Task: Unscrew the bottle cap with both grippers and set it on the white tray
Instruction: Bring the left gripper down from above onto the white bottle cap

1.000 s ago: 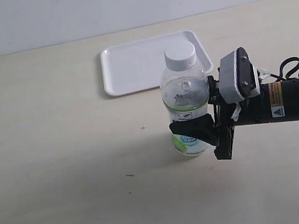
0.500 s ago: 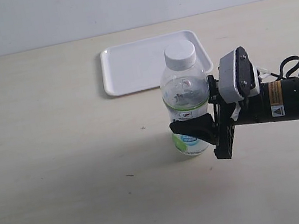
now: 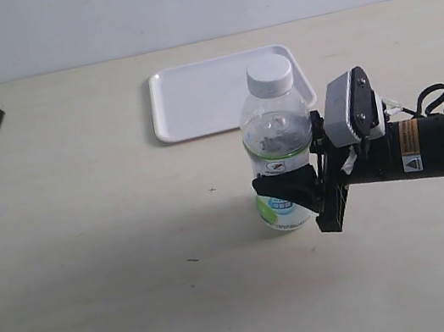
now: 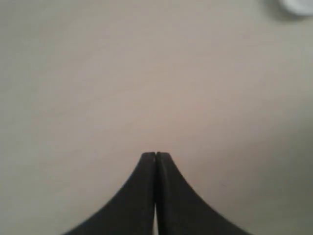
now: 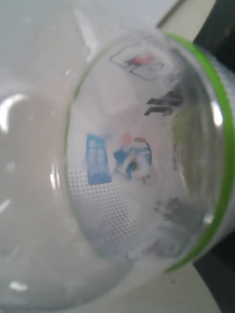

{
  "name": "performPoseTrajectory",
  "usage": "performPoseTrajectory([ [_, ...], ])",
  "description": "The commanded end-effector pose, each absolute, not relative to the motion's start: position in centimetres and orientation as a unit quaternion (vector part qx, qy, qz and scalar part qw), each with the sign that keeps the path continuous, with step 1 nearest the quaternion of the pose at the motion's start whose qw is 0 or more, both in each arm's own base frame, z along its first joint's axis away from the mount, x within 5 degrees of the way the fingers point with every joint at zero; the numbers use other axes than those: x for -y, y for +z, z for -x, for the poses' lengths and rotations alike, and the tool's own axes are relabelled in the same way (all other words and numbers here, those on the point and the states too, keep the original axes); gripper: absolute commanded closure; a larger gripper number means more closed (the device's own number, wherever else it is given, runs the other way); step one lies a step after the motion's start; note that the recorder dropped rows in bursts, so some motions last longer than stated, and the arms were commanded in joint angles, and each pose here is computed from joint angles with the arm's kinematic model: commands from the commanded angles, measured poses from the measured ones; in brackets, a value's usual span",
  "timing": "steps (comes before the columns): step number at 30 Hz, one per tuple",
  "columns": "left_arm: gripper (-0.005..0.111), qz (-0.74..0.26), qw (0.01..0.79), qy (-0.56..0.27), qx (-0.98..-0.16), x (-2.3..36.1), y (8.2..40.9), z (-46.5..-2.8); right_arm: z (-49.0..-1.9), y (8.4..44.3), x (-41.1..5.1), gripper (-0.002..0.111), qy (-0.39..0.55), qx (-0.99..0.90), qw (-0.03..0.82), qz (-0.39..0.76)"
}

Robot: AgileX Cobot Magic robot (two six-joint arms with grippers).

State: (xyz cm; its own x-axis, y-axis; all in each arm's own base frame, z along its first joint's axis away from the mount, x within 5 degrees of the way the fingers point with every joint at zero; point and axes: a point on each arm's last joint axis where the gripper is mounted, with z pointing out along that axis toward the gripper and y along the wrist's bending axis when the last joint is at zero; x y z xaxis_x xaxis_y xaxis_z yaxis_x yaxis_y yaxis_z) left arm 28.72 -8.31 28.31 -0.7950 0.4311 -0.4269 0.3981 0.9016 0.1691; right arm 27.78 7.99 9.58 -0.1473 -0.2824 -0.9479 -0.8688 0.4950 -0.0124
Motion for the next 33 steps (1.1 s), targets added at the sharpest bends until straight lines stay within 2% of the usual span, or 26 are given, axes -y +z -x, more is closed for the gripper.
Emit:
performPoseTrajectory([
  [1,0.107,-0.302,0.226,-0.134,-0.916,13.4,32.4,-28.9,-27.7,9.0,-7.8,0.108,0.268,-0.719,0.478,0.428],
  [3,0.098,-0.343,0.262,-0.192,-0.881,15.3,35.3,-28.5,-27.7,8.9,-7.8,0.108,0.265,-0.717,0.479,0.432],
  [4,0.087,-0.356,0.274,-0.198,-0.871,16.0,36.4,-28.3,-27.6,8.9,-7.8,0.108,0.266,-0.715,0.477,0.436],
  [6,0.049,-0.382,0.287,-0.205,-0.854,17.4,37.9,-27.5,-27.5,8.9,-7.8,0.108,0.267,-0.711,0.475,0.444],
  [7,0.036,-0.389,0.289,-0.208,-0.849,17.9,38.2,-27.2,-27.5,8.9,-7.8,0.108,0.267,-0.711,0.475,0.444],
  [8,0.026,-0.395,0.289,-0.211,-0.846,18.4,38.3,-26.9,-27.5,8.9,-7.8,0.108,0.268,-0.711,0.475,0.445],
  [9,0.021,-0.395,0.289,-0.215,-0.845,18.8,38.4,-26.7,-27.5,8.9,-7.8,0.108,0.268,-0.71,0.474,0.446],
  [10,0.02,-0.399,0.287,-0.22,-0.843,19.3,38.4,-26.4,-27.5,8.9,-7.9,0.108,0.269,-0.71,0.474,0.447],
  [14,0.028,-0.413,0.284,-0.227,-0.835,21.0,38.1,-25.7,-27.4,8.9,-7.9,0.108,0.27,-0.706,0.471,0.455],
  [20,0.028,-0.416,0.275,-0.231,-0.835,22.5,37.4,-25.7,-27.3,9.3,-7.9,0.108,0.271,-0.703,0.473,0.456],
  [27,0.028,-0.447,0.276,-0.177,-0.832,24.3,38.0,-25.4,-27.3,10.4,-7.7,0.108,0.259,-0.718,0.459,0.455],
  [33,0.028,-0.478,0.229,-0.166,-0.832,27.3,37.6,-24.3,-27.2,10.6,-7.7,0.108,0.259,-0.721,0.455,0.454],
])
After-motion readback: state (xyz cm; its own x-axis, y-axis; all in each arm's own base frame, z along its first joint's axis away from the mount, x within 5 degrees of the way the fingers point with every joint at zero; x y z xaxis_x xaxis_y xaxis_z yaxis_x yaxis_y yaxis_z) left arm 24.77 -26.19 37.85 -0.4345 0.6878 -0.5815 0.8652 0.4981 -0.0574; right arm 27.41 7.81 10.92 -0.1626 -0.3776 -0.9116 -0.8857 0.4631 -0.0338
